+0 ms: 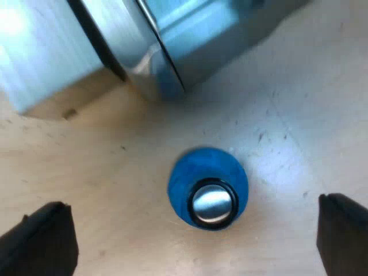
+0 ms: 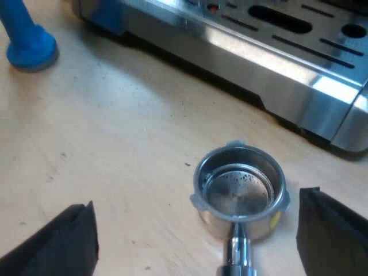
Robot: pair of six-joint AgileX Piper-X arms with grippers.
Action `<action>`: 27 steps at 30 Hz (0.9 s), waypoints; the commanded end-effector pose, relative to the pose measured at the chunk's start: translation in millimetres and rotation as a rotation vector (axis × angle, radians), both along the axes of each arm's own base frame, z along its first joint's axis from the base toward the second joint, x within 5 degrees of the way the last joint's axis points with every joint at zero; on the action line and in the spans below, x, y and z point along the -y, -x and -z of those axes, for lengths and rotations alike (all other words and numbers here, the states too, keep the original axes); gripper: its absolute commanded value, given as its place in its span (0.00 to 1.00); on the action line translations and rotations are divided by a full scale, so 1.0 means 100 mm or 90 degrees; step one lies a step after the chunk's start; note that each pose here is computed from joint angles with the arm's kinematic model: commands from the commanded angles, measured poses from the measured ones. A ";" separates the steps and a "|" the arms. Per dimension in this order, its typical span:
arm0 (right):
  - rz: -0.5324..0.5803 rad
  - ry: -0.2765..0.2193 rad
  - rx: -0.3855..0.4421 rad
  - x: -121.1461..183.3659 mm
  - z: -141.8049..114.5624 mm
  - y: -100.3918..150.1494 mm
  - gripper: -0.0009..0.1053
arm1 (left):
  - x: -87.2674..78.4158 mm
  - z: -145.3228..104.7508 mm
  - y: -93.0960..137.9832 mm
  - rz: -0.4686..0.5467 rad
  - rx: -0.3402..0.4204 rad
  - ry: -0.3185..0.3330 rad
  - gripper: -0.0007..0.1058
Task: Grind coffee beans and then tamp
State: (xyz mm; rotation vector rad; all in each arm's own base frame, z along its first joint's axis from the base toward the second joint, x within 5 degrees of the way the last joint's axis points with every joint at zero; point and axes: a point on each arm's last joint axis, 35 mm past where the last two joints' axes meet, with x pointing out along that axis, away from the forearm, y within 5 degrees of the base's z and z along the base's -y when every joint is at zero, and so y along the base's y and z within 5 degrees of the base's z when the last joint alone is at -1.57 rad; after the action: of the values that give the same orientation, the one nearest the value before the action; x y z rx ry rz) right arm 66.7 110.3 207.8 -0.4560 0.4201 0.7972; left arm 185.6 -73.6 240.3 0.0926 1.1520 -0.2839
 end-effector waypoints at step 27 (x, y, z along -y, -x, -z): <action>0.059 -0.018 -0.190 -0.30 -1.25 -0.62 0.69 | -0.46 -1.84 0.77 -0.081 0.436 0.193 0.80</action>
State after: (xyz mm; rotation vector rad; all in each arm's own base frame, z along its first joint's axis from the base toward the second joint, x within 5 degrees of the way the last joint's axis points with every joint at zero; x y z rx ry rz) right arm 128.8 143.1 328.3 -0.3015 0.7029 0.7672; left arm 107.4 -27.3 423.4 -0.1262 0.4169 -0.2748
